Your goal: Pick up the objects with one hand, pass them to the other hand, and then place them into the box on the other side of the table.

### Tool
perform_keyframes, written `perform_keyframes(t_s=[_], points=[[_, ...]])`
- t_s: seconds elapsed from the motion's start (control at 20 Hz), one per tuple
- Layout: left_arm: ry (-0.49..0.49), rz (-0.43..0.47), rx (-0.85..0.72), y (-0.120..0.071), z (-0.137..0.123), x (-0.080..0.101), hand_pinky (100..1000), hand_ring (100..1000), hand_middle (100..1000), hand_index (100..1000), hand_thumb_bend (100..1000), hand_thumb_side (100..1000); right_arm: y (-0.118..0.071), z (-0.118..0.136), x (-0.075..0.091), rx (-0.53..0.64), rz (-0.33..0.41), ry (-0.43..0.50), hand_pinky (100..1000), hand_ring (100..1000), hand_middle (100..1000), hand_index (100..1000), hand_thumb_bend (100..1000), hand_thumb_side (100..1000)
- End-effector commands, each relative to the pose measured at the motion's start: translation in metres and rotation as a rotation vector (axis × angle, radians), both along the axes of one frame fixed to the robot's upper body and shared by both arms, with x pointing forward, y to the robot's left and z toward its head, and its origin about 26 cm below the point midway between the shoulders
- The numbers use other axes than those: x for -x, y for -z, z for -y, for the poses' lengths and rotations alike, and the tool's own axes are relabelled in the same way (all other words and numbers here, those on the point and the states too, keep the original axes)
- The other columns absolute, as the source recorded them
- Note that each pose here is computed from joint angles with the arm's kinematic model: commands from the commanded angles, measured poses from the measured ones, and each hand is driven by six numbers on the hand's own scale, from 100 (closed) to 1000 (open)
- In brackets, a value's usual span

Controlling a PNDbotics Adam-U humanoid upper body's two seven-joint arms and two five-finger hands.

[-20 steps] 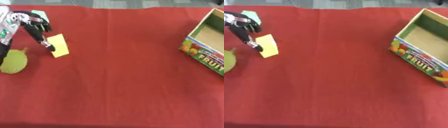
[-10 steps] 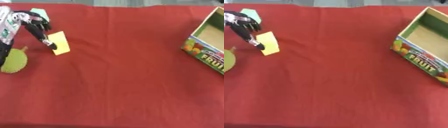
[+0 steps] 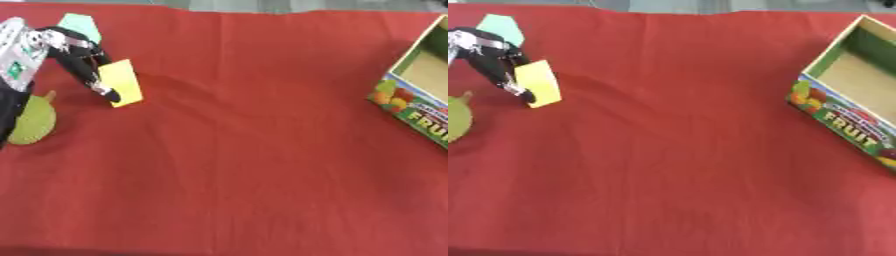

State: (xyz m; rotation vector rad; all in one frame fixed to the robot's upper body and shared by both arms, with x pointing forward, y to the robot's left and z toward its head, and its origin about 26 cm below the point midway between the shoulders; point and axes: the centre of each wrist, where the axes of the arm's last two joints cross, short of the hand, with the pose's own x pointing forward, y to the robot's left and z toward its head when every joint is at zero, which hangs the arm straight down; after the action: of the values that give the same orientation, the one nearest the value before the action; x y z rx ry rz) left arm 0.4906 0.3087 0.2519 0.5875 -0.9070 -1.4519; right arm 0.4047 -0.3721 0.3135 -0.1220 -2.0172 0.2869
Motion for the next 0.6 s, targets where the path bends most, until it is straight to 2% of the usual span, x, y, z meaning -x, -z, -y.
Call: perform_keyframes(t_s=[0.05,0.4,0.55,0.6], points=[[0.026,0.025,0.006,-0.0127,0.0019,0.0015,855,834,774,879,724,407,-0.0129,0.0026,0.0055,0.022,0.031,0.011,810,869,853,931,151,527],[0.017,0.046,-0.011,-0.0071,0.0023,0.0003,837,817,752,842,627,434,-0.0103,0.0014,0.0054,0.022,0.022,0.002,810,868,851,929,145,532],[0.001,0.069,-0.008,-0.0061,0.0034,0.0,806,772,686,765,495,435,-0.0097,0.0015,0.0058,0.023,0.023,0.002,811,868,851,928,141,535],[-0.003,0.075,-0.007,-0.0058,0.004,-0.0001,784,744,647,728,416,417,-0.0093,0.0015,0.0059,0.022,0.022,0.002,811,868,851,928,141,536]])
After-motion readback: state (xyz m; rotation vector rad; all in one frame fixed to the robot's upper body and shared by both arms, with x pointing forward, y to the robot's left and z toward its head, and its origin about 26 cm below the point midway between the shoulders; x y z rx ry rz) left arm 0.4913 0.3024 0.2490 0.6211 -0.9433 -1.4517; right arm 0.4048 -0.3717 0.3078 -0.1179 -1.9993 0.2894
